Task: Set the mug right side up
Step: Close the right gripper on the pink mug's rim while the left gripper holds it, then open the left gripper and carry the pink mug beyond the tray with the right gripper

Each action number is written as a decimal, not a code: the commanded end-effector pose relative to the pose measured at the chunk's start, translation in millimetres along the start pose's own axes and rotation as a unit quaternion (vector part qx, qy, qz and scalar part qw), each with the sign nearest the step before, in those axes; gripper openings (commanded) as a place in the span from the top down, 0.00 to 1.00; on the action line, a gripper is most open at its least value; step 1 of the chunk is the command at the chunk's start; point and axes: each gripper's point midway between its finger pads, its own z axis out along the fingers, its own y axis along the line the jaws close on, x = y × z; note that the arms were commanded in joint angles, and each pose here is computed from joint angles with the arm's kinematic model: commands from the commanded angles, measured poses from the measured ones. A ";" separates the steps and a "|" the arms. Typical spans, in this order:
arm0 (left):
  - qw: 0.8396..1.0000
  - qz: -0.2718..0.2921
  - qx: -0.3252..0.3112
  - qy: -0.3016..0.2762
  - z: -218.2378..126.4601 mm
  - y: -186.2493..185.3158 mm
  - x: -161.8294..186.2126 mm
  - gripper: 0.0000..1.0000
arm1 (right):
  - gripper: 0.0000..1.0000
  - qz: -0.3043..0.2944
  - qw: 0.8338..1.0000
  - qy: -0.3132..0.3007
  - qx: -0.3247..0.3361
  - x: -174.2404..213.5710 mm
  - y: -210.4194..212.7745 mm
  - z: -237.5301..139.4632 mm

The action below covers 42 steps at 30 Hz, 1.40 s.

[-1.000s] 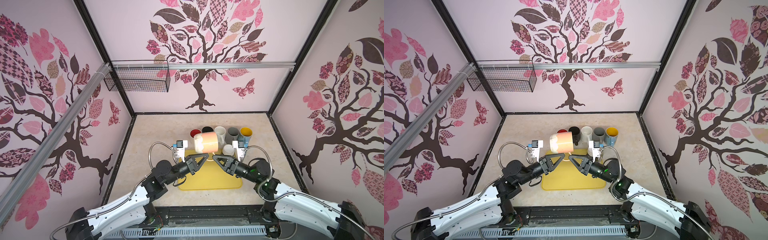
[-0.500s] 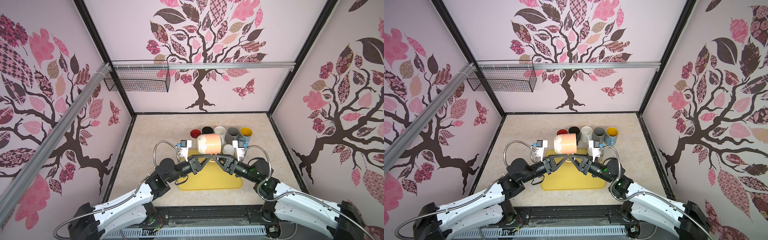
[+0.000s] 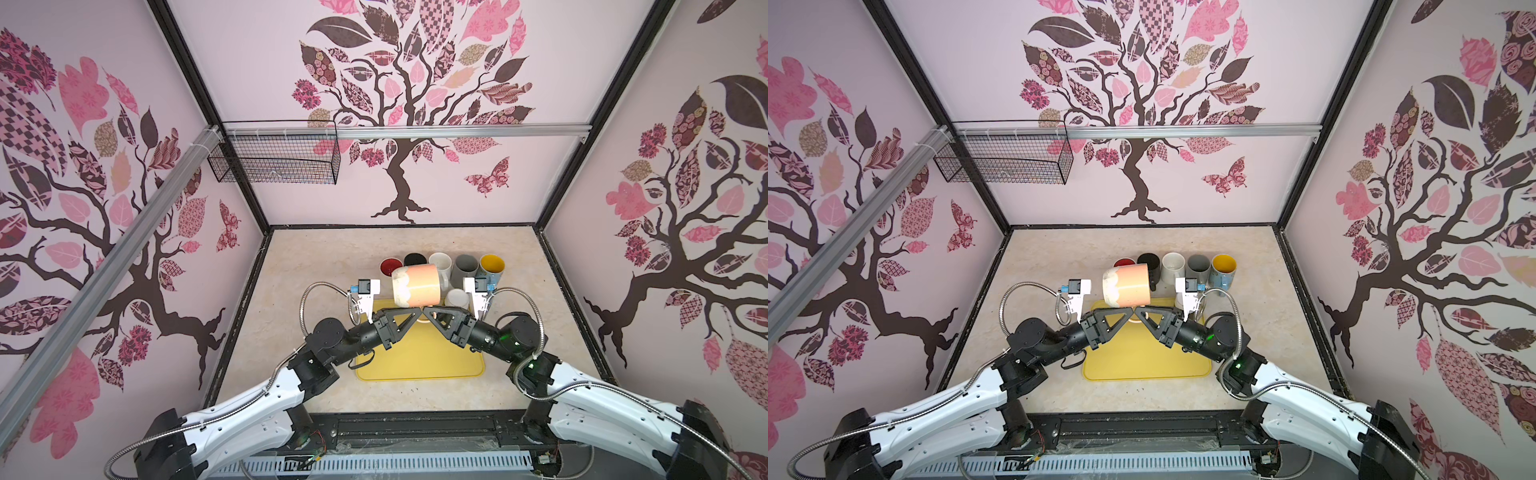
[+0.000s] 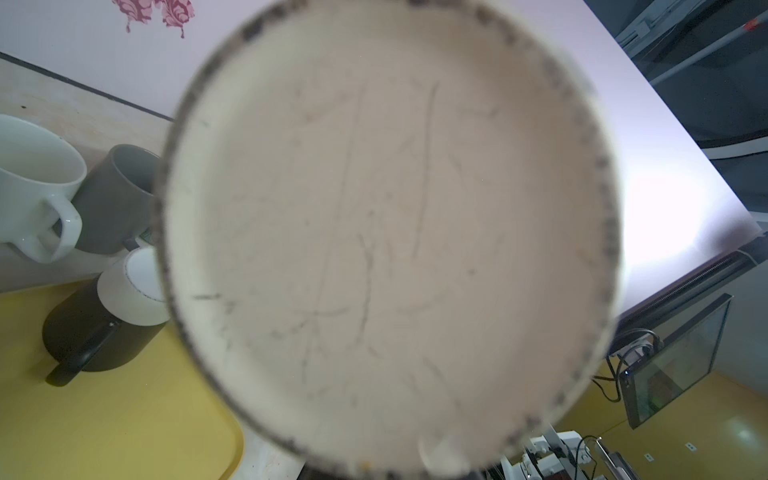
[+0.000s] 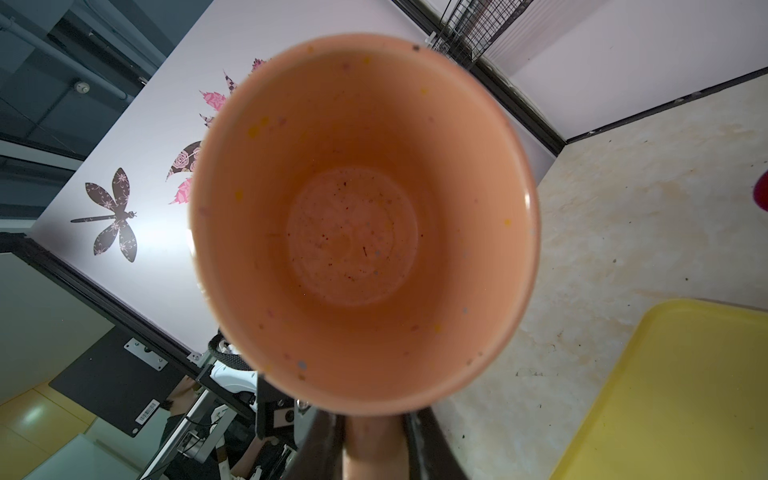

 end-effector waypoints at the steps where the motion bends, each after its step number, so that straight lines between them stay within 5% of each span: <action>1: 1.000 0.005 -0.003 0.028 -4.1 -1.9 11.0 0.89 | 1.00 -0.032 0.998 -0.023 -0.044 -23.9 33.5 11.4; 3: 0.993 0.023 -0.110 0.036 -14.4 26.0 8.0 0.41 | 1.00 -0.031 0.999 0.000 -0.021 -20.5 27.8 20.8; 4: 0.981 0.040 -0.185 0.042 -27.3 46.1 6.1 0.31 | 1.00 -0.031 0.999 0.013 -0.011 -18.5 25.6 25.2; 10: 0.866 0.152 -0.473 0.059 -124.1 106.0 -18.9 0.23 | 1.00 -0.063 0.981 0.082 0.165 -15.9 -26.9 49.3; 15: 0.825 0.185 -0.530 0.064 -158.7 117.2 -22.8 0.25 | 1.00 -0.166 0.932 0.087 0.312 -18.6 -68.6 63.4; 19: 0.826 0.179 -0.530 0.065 -162.7 118.1 -20.0 0.26 | 1.00 -0.209 0.903 0.099 0.362 -17.0 -85.0 88.5; 26: 0.855 0.163 -0.489 0.049 -164.6 114.3 -11.0 0.27 | 1.00 -0.261 0.855 0.117 0.432 -16.0 -126.3 133.8; 35: 0.859 0.158 -0.482 0.065 -166.9 111.9 -5.1 0.26 | 1.00 -0.291 0.815 0.158 0.475 -1.9 -175.6 187.4; 42: 0.863 0.165 -0.474 0.061 -169.4 103.6 -9.8 0.26 | 1.00 -0.280 0.799 0.185 0.499 0.0 -220.8 200.2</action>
